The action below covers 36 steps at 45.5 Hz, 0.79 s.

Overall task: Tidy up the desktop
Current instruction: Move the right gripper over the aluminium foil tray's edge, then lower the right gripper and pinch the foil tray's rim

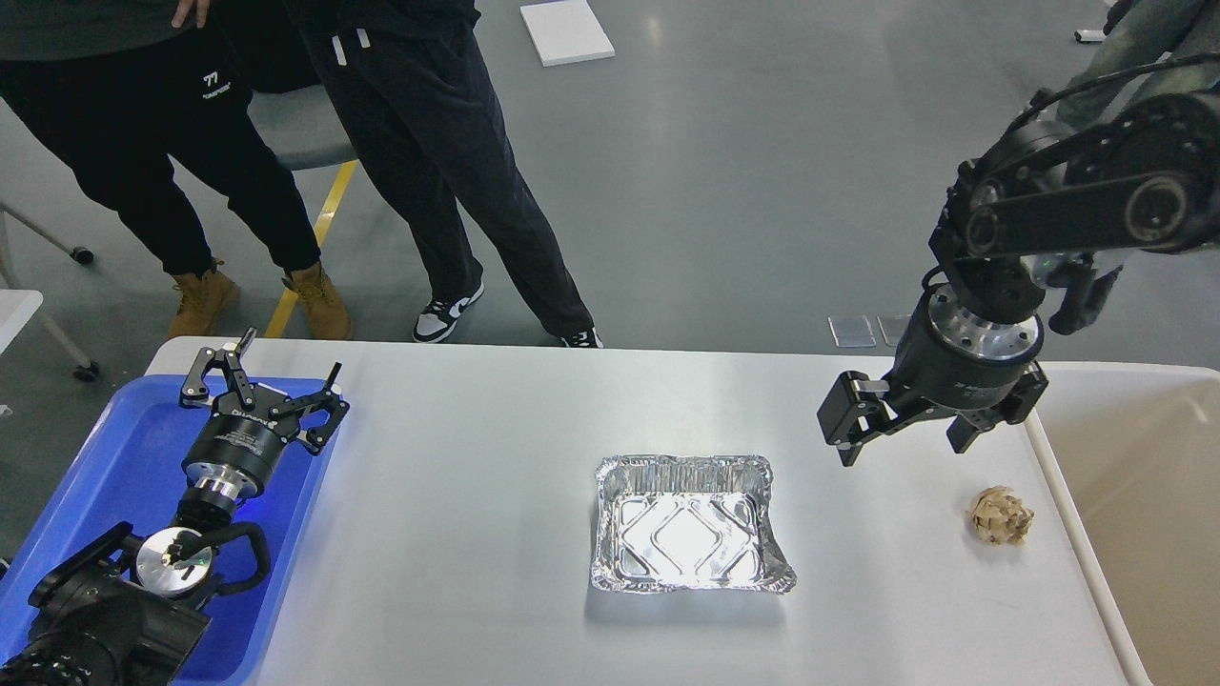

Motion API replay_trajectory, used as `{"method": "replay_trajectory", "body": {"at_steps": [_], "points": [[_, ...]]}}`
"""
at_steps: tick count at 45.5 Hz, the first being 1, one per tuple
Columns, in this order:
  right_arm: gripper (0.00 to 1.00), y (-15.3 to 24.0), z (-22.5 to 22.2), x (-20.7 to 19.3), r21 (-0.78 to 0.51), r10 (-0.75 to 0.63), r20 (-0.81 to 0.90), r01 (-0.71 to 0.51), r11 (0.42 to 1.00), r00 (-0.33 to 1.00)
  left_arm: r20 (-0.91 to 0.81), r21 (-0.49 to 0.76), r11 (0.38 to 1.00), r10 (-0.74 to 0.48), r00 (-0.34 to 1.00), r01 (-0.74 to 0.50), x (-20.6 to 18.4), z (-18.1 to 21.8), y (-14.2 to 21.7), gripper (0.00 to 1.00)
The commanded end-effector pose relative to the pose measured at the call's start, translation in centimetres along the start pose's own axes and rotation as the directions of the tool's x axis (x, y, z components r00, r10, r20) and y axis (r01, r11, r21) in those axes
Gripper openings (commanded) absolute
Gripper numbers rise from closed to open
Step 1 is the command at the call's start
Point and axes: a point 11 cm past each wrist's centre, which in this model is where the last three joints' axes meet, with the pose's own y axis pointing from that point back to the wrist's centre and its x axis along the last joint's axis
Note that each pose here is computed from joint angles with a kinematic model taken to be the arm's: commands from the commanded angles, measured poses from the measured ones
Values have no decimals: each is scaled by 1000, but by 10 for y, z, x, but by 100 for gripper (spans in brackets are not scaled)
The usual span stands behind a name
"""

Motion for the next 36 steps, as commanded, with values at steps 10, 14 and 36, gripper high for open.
{"method": "replay_trajectory", "body": {"at_steps": [10,14,36], "points": [[100,-60,-49,25,74,3,-28,-1,997,1000,-1,-1,1000,0,1000,0,0,0,0,100],[100,-80,-49,25,84,-12,-15,13,996,1000,0,0,1000,0,1000,0,0,0,0,100],[100,-183,-6,26,97,-15,147,1,995,989,0,0,1000,0,1000,0,0,0,0,100]]}}
